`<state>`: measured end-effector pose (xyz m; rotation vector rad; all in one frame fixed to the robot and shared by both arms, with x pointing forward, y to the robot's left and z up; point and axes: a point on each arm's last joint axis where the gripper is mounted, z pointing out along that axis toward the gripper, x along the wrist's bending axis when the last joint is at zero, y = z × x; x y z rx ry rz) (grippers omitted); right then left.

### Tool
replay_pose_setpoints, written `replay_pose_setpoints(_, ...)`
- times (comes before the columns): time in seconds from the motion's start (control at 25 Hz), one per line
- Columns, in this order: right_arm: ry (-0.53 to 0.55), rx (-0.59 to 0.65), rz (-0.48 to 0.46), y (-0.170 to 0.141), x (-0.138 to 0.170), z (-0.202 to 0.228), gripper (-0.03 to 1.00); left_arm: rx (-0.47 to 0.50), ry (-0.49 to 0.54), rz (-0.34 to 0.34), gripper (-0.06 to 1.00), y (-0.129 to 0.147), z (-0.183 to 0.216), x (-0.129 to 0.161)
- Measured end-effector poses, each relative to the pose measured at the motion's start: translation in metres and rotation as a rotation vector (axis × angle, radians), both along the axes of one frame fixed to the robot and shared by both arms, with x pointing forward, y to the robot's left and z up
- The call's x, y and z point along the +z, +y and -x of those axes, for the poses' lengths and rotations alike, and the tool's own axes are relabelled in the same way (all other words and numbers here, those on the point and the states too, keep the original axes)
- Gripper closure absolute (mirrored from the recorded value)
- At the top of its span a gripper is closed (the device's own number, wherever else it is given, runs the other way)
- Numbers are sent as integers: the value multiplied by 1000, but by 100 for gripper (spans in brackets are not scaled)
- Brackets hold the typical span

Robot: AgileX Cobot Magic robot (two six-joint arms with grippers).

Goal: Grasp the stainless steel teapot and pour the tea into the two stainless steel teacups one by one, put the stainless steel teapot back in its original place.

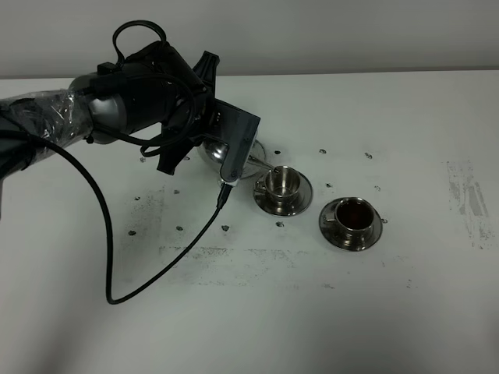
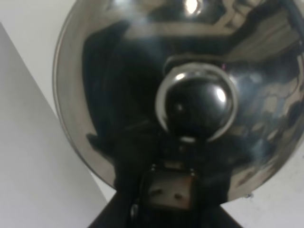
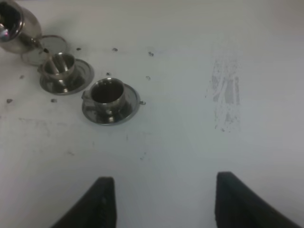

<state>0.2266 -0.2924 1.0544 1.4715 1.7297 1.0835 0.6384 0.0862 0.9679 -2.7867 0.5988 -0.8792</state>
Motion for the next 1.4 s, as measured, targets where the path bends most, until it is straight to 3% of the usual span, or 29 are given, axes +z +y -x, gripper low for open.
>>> replay_pose_setpoints(1.4,0,0,0,0,0,0,52,-52,-32,-68,76,-6,1,0)
